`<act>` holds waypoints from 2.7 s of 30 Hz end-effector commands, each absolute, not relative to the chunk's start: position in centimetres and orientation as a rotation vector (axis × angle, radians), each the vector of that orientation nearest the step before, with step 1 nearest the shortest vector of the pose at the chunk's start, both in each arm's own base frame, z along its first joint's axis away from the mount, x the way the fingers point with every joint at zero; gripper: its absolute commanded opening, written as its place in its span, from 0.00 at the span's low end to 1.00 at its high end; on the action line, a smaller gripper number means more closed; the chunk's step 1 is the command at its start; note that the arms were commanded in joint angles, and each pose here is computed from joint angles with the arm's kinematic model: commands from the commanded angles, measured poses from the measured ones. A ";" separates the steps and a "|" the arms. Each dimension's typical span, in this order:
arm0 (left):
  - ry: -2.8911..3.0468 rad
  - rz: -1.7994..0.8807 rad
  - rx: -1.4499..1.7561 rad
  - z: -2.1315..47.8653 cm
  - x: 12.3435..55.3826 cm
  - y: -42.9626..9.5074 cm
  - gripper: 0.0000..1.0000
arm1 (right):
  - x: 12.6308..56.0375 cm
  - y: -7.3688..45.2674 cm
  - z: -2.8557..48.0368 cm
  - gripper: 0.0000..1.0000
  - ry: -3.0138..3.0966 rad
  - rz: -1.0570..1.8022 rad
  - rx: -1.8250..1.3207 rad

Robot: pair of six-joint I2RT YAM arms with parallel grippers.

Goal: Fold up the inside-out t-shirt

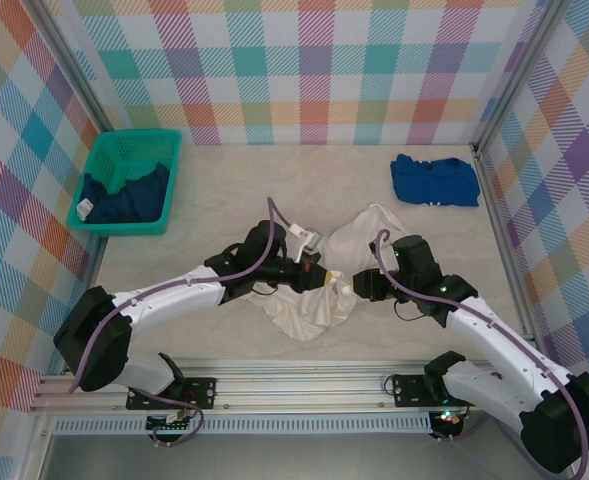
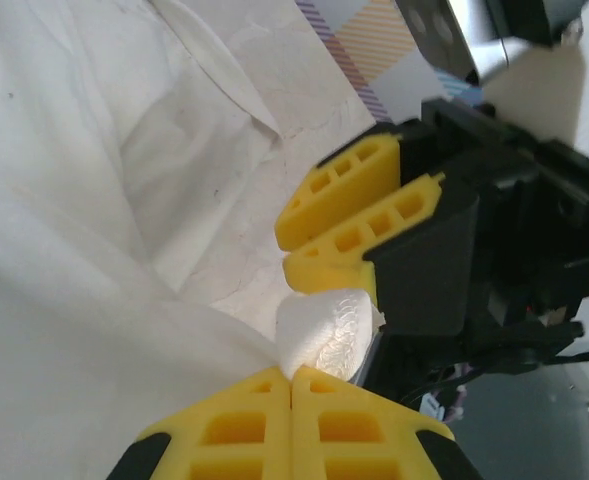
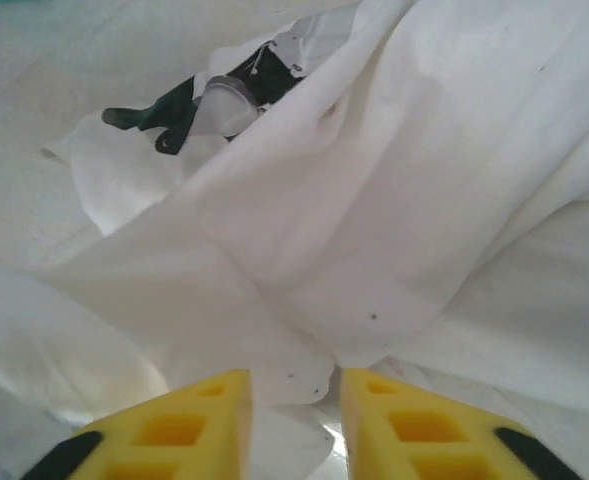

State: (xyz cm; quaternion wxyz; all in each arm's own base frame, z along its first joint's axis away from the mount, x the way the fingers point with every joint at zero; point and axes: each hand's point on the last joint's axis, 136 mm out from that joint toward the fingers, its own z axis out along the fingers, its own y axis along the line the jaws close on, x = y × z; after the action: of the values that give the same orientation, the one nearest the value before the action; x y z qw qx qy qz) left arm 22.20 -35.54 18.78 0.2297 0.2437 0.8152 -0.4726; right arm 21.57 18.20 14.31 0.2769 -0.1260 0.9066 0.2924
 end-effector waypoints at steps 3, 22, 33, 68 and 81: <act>2.291 -1.381 0.617 19.2 21.9 -34.4 0.00 | 20.3 19.9 16.3 0.43 2.277 0.930 -0.466; 2.308 -1.380 0.653 19.0 21.7 -33.5 0.00 | 21.9 21.6 15.2 0.59 2.254 0.892 -0.627; 2.307 -1.364 0.673 19.0 21.5 -33.2 0.00 | 21.6 24.9 15.6 0.47 2.202 1.178 -0.766; 2.407 -0.707 0.653 12.5 20.6 -32.6 0.41 | 26.0 24.4 17.3 0.00 2.388 1.214 -0.183; 2.266 -1.097 0.678 13.9 21.3 -31.8 0.00 | 25.2 21.7 16.3 0.00 2.451 0.977 -0.289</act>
State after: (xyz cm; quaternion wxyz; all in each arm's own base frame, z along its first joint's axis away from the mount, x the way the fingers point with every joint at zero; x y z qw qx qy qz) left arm 21.45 -32.60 9.87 0.2377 0.2423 0.8874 -0.3120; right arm 25.06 22.73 15.33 0.2198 -0.0745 0.8896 0.3933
